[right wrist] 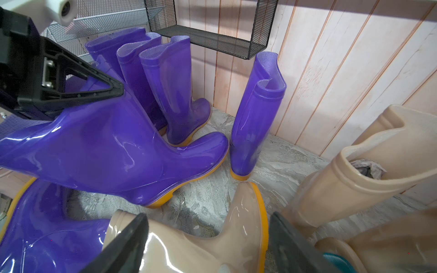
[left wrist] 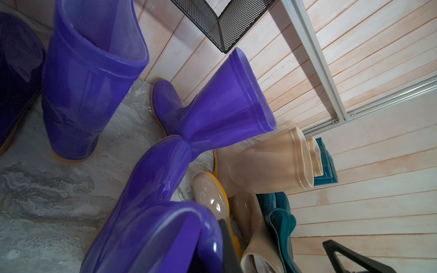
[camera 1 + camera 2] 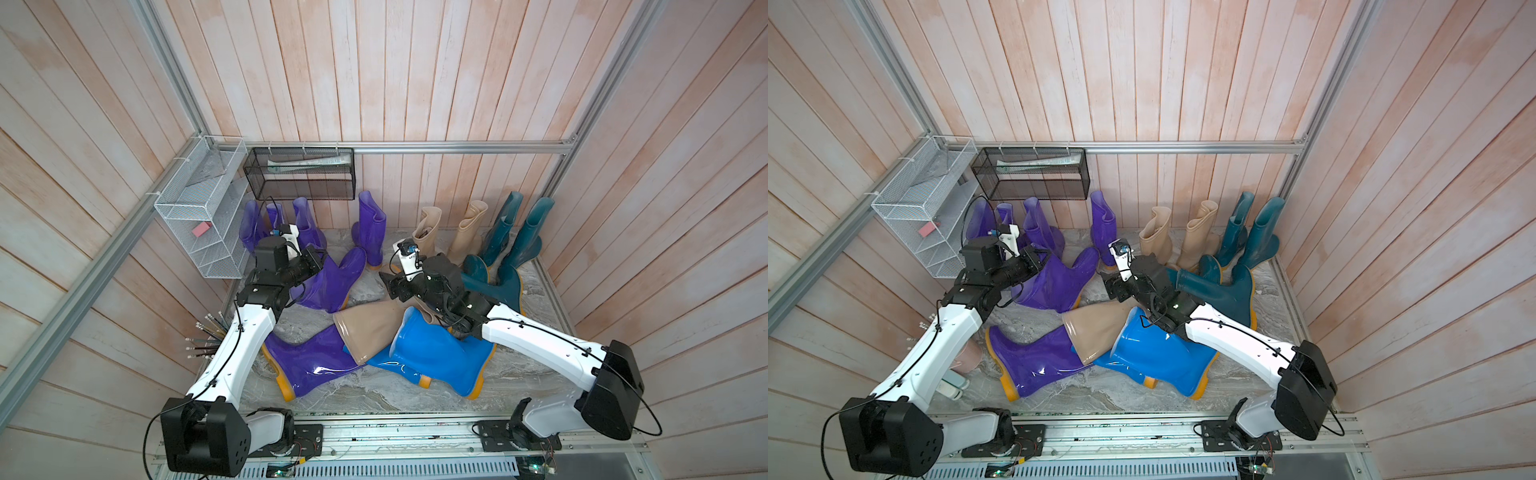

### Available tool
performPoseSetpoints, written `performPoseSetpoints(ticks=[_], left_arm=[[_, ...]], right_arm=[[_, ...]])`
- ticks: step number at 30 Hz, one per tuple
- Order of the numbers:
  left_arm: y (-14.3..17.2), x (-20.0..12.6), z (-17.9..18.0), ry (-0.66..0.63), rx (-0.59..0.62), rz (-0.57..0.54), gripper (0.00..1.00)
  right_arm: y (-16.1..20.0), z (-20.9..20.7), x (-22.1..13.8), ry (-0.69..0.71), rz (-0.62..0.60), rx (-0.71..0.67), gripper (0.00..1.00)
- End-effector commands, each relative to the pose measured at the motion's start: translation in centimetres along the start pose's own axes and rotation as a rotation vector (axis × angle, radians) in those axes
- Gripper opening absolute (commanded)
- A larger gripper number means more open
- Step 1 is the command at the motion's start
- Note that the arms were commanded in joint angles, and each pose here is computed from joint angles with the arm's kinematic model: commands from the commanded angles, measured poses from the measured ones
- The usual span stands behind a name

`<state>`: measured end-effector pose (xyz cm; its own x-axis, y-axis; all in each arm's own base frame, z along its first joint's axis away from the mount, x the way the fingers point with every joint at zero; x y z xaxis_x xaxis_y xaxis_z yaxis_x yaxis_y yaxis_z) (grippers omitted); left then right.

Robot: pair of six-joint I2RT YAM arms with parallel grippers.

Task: Match and arrange rain boots in pairs
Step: Place the rain boot at the center of the board.

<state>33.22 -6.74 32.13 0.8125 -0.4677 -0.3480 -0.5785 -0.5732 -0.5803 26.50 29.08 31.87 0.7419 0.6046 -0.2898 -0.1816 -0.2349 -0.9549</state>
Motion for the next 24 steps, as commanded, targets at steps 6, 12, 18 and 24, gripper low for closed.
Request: performPoseSetpoints(ticks=[6,12,18,24], left_arm=[[-2.2,0.0,-2.8,0.111,-0.149,-0.174,0.0],[-1.9,-0.4,-4.5,0.075,-0.24,-0.277,0.0],[-2.1,-1.9,-5.6,0.041,-0.318,-0.371,0.0],[-2.4,-3.7,-5.9,0.03,-0.367,-0.438,0.0]], right_arm=[[-2.0,0.0,0.2,-0.02,-0.042,0.002,0.82],[-2.0,0.2,1.0,-0.054,-0.033,0.002,0.82],[-2.3,0.3,1.0,-0.071,-0.049,0.005,0.82],[-2.0,0.6,1.2,-0.122,-0.048,0.015,0.82]])
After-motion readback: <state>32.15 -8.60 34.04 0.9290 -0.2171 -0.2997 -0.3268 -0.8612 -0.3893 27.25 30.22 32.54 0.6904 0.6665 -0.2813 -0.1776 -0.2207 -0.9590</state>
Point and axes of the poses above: each gripper's point midway between its finger pads, its own x axis out along the fingers, its own z axis along the line the jaws close on, y = z × x, the point moved 8 cm from there along -x, back along the fingers, and after that the axes turned 4 degrees about -x, right-handed, at the moved point
